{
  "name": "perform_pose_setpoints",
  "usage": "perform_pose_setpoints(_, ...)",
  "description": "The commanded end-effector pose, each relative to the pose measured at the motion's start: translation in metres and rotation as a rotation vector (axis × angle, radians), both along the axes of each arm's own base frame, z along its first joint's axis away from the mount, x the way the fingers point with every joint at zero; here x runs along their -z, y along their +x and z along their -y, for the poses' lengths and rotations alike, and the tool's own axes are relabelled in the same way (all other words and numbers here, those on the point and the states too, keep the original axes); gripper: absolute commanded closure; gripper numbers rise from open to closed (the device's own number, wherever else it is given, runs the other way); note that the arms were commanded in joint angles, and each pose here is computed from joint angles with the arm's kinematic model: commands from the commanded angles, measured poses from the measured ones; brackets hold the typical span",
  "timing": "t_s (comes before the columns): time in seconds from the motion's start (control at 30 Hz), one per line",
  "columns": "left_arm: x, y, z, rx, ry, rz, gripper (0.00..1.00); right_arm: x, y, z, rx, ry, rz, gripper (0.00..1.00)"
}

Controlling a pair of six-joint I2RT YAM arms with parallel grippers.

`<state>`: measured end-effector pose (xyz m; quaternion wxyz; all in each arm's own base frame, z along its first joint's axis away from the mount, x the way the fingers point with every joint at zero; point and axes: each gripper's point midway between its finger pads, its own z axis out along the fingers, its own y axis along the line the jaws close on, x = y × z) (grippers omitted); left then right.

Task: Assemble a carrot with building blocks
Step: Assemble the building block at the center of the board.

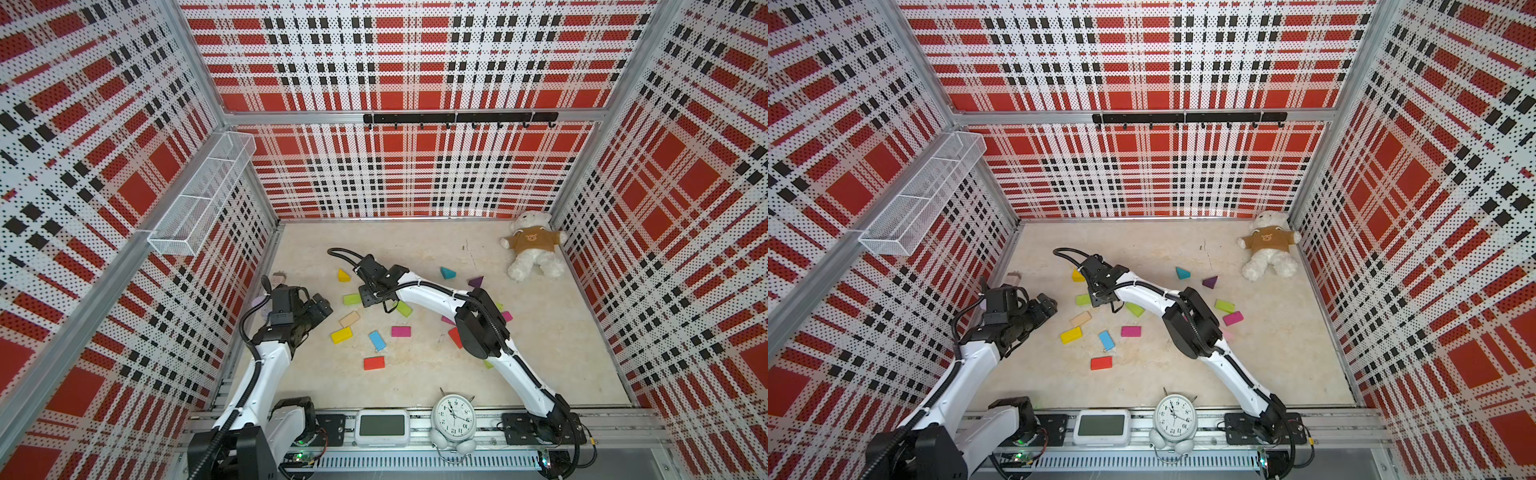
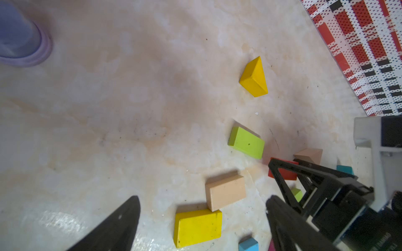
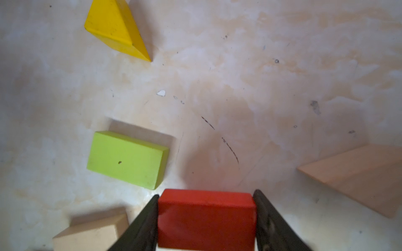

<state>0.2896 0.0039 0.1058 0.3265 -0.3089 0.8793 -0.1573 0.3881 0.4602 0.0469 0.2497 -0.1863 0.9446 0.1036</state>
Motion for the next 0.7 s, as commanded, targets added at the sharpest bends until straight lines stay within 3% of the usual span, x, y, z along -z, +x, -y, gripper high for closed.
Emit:
perform_pose_setpoints(0.0,0.002,0.003,0.004,0.006,-0.016,0.010,0.08,0.009,0.006,-0.006,0.016,0.025,-0.014,0.37)
perform_pose_setpoints(0.3,0.006,0.008,0.014,0.043,-0.016,-0.004,0.09,0.014,0.013,-0.009,0.031,0.058,-0.031,0.35)
perform_pose_setpoints(0.5,0.007,0.010,0.020,0.068,0.001,-0.012,0.10,0.014,0.012,-0.012,0.028,0.072,-0.040,0.28)
perform_pose_setpoints(0.67,0.010,0.012,0.025,0.089,0.019,-0.026,0.14,-0.004,0.014,-0.012,0.037,0.113,-0.019,0.25)
